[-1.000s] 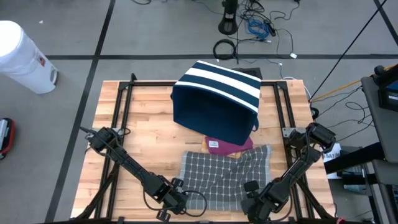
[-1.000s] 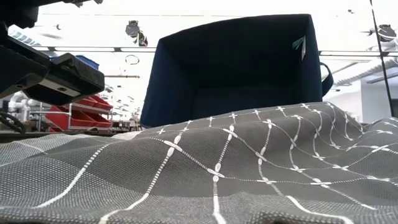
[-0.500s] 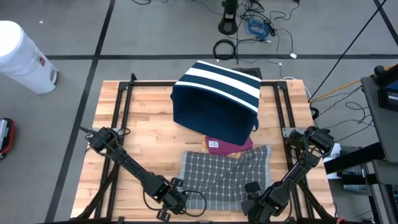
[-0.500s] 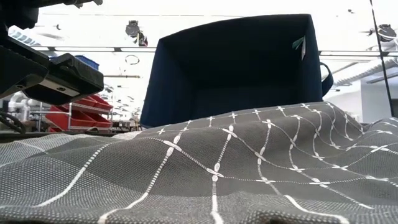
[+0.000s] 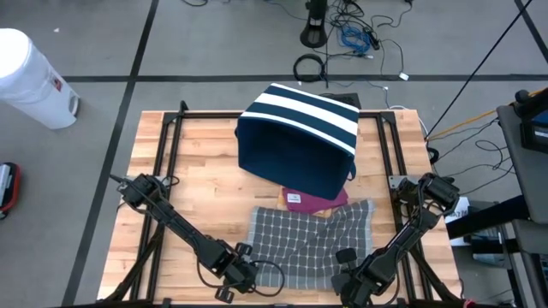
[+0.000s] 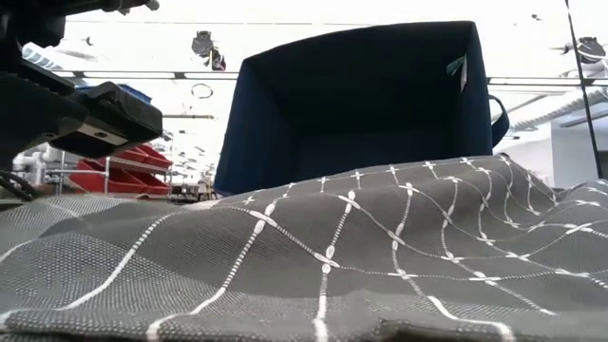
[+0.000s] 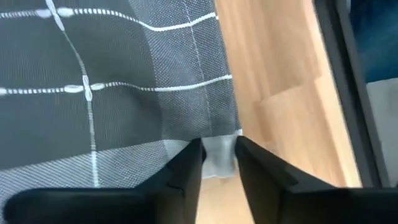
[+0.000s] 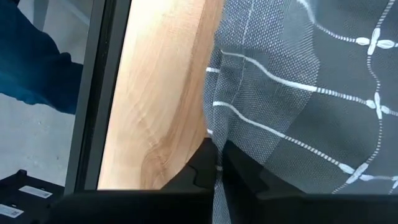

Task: Fold towel
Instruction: Fold the gray towel

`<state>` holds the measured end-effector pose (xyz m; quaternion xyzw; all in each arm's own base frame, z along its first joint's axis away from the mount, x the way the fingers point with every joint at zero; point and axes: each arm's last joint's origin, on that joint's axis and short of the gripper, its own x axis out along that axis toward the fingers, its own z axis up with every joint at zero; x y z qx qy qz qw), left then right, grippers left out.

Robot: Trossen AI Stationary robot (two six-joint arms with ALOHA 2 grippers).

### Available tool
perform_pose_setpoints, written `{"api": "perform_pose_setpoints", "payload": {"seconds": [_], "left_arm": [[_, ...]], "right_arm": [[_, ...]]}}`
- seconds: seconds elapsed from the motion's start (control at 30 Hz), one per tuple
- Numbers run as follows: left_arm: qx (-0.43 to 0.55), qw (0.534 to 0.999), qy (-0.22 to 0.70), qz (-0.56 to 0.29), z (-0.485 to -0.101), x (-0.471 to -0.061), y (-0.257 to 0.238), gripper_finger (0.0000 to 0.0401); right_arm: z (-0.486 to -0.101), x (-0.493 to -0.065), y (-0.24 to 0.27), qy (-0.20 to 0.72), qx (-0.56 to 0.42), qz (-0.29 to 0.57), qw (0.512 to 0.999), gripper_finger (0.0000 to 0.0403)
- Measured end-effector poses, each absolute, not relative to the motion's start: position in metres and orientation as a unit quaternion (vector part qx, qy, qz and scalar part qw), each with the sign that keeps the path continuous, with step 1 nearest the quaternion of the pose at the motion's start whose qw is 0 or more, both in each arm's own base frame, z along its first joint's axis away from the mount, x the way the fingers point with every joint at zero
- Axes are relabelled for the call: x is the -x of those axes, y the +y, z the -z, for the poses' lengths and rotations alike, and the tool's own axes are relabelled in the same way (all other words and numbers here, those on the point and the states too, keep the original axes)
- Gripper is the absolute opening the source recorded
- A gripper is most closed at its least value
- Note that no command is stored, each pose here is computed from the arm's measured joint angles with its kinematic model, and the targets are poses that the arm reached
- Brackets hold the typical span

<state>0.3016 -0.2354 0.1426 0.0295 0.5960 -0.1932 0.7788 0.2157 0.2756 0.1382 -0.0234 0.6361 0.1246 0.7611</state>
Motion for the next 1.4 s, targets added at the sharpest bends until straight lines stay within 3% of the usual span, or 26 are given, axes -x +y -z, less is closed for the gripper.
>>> {"api": "perform_pose_setpoints", "payload": {"seconds": [0.2, 0.33, 0.53, 0.7, 1.17, 1.4], "left_arm": [[-0.041, 0.765, 0.617, 0.182, -0.146, -0.297, -0.229, 0.0185], [-0.035, 0.77, 0.614, 0.17, -0.16, -0.297, -0.219, 0.0211], [-0.073, 0.818, 0.555, 0.132, -0.191, -0.292, -0.214, 0.021], [-0.1, 0.837, 0.504, 0.189, -0.191, -0.292, -0.235, 0.0208], [-0.083, 0.812, 0.539, 0.206, -0.146, -0.297, -0.253, 0.0208], [-0.099, 0.828, 0.541, 0.114, -0.141, -0.302, -0.242, 0.0205]], "right_arm": [[-0.138, -0.217, 0.275, 0.637, 0.024, -0.126, 0.761, 0.0004], [-0.138, -0.217, 0.274, 0.637, 0.024, -0.128, 0.76, 0.0004], [-0.137, -0.219, 0.273, 0.638, 0.021, -0.127, 0.759, 0.0003], [-0.137, -0.219, 0.273, 0.638, 0.02, -0.126, 0.759, 0.0003], [-0.137, -0.221, 0.272, 0.638, 0.021, -0.126, 0.759, 0.0004], [-0.137, -0.221, 0.272, 0.636, 0.021, -0.126, 0.761, 0.0005]]}}
